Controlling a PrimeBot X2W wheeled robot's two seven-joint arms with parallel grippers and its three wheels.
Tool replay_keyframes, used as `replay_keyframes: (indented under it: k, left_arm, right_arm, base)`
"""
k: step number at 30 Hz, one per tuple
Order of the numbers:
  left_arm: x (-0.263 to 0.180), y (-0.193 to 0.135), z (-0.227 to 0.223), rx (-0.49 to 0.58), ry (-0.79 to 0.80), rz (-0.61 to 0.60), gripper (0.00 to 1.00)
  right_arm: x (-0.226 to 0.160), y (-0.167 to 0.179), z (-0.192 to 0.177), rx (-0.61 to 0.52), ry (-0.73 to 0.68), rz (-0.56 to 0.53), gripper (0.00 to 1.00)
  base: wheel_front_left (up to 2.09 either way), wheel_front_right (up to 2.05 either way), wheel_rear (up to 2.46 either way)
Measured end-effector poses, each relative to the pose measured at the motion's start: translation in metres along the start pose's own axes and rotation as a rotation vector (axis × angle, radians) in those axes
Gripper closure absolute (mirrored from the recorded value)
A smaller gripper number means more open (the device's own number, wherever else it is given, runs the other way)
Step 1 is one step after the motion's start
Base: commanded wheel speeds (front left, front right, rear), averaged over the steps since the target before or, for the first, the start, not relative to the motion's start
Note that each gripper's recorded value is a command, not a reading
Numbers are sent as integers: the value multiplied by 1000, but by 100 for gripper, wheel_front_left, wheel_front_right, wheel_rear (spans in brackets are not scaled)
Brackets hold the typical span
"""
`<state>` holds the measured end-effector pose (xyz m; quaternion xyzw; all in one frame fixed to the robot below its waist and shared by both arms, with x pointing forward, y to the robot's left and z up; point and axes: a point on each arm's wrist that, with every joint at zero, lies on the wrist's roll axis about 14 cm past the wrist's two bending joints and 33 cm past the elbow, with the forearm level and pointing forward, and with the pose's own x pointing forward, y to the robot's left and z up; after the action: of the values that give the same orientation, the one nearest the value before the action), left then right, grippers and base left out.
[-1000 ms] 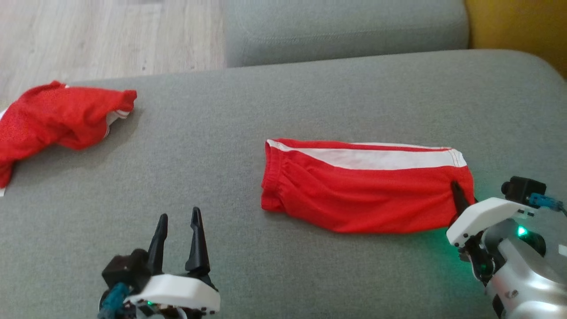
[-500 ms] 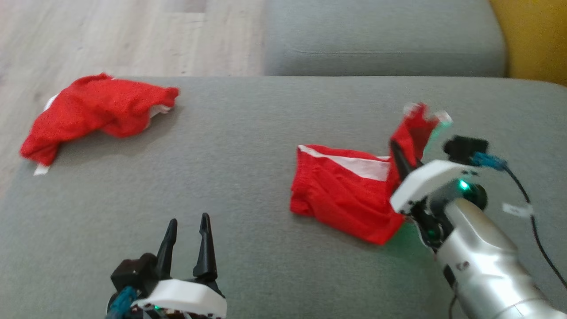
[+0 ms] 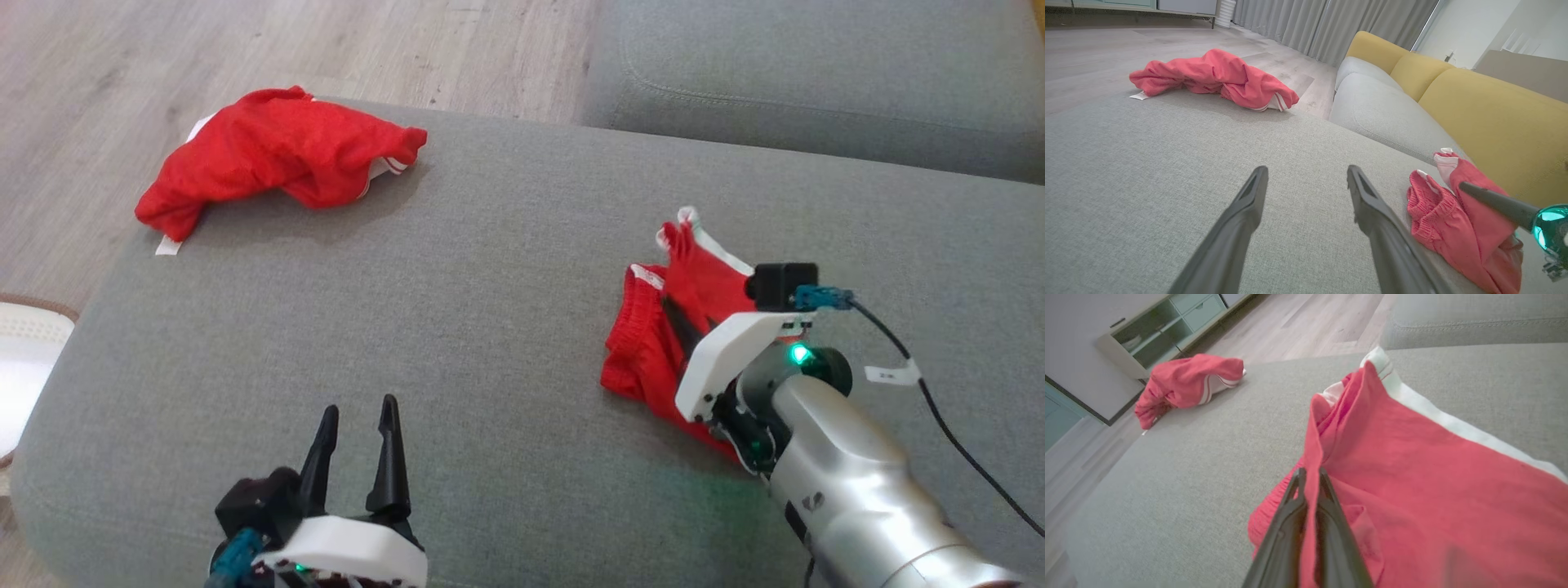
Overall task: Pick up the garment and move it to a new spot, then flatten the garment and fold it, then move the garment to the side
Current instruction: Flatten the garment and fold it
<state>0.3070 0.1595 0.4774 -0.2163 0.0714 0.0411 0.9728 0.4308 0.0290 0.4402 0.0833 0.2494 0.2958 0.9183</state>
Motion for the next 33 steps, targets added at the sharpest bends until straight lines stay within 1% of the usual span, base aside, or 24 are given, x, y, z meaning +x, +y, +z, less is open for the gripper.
replay_keyframes:
  k: [3,5,6,7,8,9,17,21,25,26,28,31,33]
  left_arm:
    - [1,0,0,-4,1,2,0]
    - [2,-1,-1,-5,1,1,0]
    - [2,-1,-1,-5,3,0,0]
    - [3,-2,-2,-4,5,-2,0]
    - [4,-3,-2,-4,8,-6,0]
    - [5,-5,-3,-5,9,-10,0]
    - [10,-23,-6,-2,21,-71,0]
    - [12,-31,-7,7,21,-99,0]
    - [13,-36,-6,10,20,-114,0]
    - [13,-36,-6,10,20,-114,0]
    - [13,-36,-6,10,19,-116,0]
    - [12,-36,-5,10,17,-116,0]
    - [12,-36,-4,8,14,-116,0]
  right_arm:
    - [0,1,-12,-24,52,4,100]
    - [0,2,-15,-36,60,8,100]
    - [-1,3,-15,-44,63,11,90]
    - [-1,4,-15,-50,58,17,39]
    - [-2,6,-13,-53,50,21,8]
    - [-3,8,-12,-62,41,28,0]
    - [-13,25,14,-70,-81,82,0]
    - [-21,21,31,-54,-160,69,0]
    - [-31,-4,49,-37,-236,7,0]
    - [-31,-4,49,-37,-236,7,0]
    - [-38,-25,57,-32,-273,-45,0]
    - [-47,-56,58,-44,-279,-121,0]
    - [-50,-69,56,-61,-273,-156,0]
  base:
    - [0,0,0]
    - [0,0,0]
    - [0,0,0]
    - [0,0,0]
    - [0,0,0]
    - [0,0,0]
    - [0,0,0]
    - [0,0,0]
    - [0,0,0]
    - [0,0,0]
    - [0,0,0]
    - [0,0,0]
    - [0,0,0]
